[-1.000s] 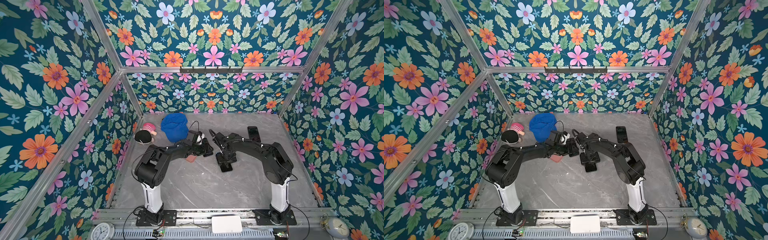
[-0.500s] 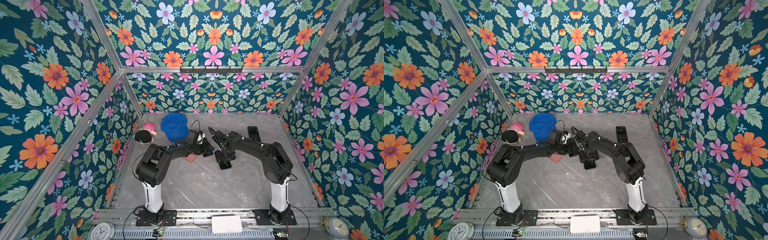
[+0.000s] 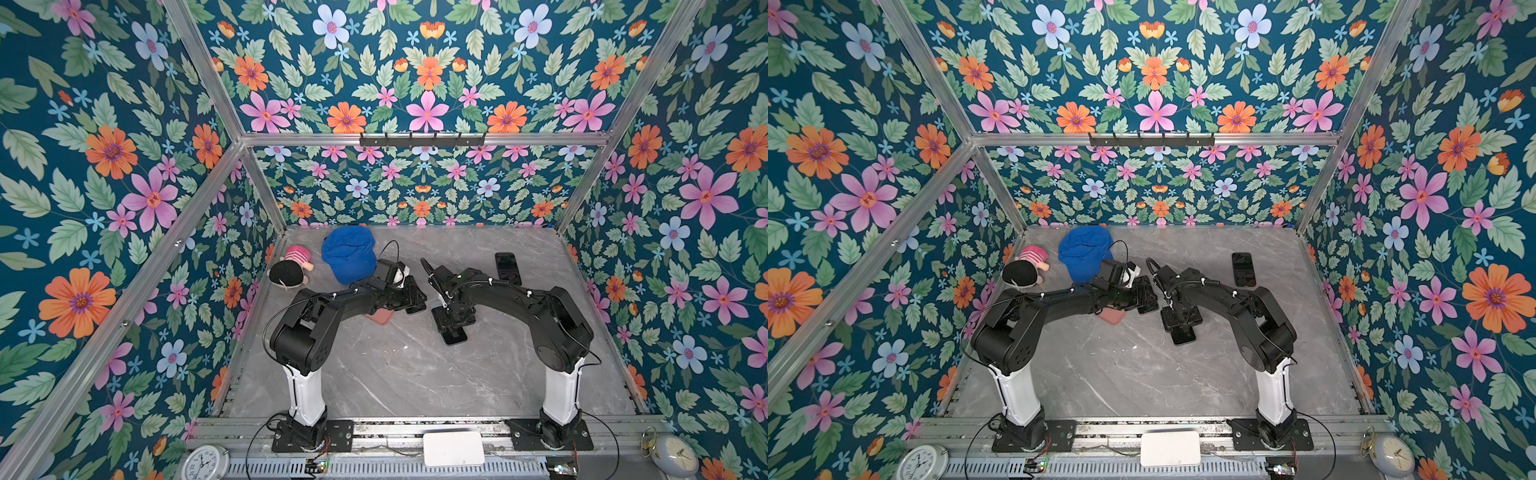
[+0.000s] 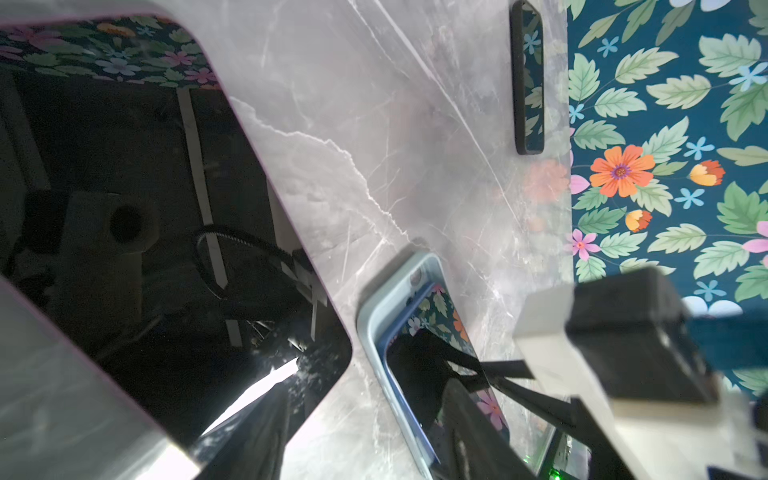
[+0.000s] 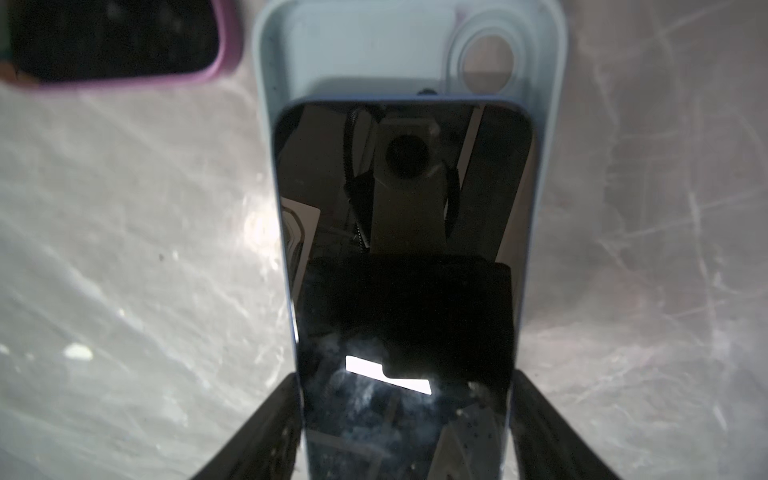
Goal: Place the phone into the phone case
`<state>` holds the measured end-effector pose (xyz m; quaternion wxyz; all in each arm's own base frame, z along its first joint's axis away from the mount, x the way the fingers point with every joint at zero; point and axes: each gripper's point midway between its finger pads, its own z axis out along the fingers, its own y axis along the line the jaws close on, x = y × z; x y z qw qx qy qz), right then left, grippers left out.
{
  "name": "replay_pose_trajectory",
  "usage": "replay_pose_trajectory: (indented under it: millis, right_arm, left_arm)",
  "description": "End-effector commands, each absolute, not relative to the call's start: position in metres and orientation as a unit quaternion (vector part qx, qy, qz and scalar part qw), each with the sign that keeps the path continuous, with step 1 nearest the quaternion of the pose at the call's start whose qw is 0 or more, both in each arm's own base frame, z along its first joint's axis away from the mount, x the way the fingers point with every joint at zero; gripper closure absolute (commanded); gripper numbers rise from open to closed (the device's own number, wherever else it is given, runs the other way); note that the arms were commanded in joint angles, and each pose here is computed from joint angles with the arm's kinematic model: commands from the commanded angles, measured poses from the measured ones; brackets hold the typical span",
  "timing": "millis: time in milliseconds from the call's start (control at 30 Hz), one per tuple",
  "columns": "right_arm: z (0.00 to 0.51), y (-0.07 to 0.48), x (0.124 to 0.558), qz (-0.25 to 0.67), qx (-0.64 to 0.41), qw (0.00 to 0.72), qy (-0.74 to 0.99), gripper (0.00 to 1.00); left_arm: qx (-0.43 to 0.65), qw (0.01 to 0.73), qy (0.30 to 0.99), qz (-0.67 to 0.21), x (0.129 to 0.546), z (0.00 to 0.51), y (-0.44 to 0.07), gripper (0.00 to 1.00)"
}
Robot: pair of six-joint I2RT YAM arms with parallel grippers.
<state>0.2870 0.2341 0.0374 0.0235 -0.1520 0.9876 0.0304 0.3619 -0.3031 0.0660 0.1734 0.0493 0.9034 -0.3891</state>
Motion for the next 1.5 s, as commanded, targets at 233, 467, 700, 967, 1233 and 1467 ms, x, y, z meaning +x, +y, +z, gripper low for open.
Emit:
replay_pose_trajectory:
  millis: [233,467,700,967,1233,1467]
  right_arm:
    - [0.042,0.25,0.259,0.069,-0.286,0.057,0.954,0.55]
    - [0.041,0.266,0.254,0.096,-0.34,0.079,0.932,0.5]
    - [0.034,0.272,0.252,0.096,-0.368,0.086,0.921,0.41]
    - [0.039,0.267,0.253,0.079,-0.373,0.093,0.92,0.25]
    - [0.047,0.271,0.254,0.076,-0.375,0.096,0.919,0.18]
    - [0.08,0.257,0.255,0.085,-0.273,0.121,0.951,0.21]
  left_arm:
    - [0.058,0.169,0.91,-0.374,0.353,0.066,-0.292,0.39]
    - [0.066,0.15,0.915,-0.369,0.328,0.062,-0.284,0.39]
    - [0.084,0.112,0.924,-0.356,0.301,0.044,-0.288,0.41]
    - [0.093,0.092,0.929,-0.346,0.296,0.033,-0.287,0.42]
    - [0.103,0.075,0.934,-0.333,0.283,0.025,-0.282,0.44]
    - [0.11,0.063,0.933,-0.337,0.273,0.018,-0.286,0.52]
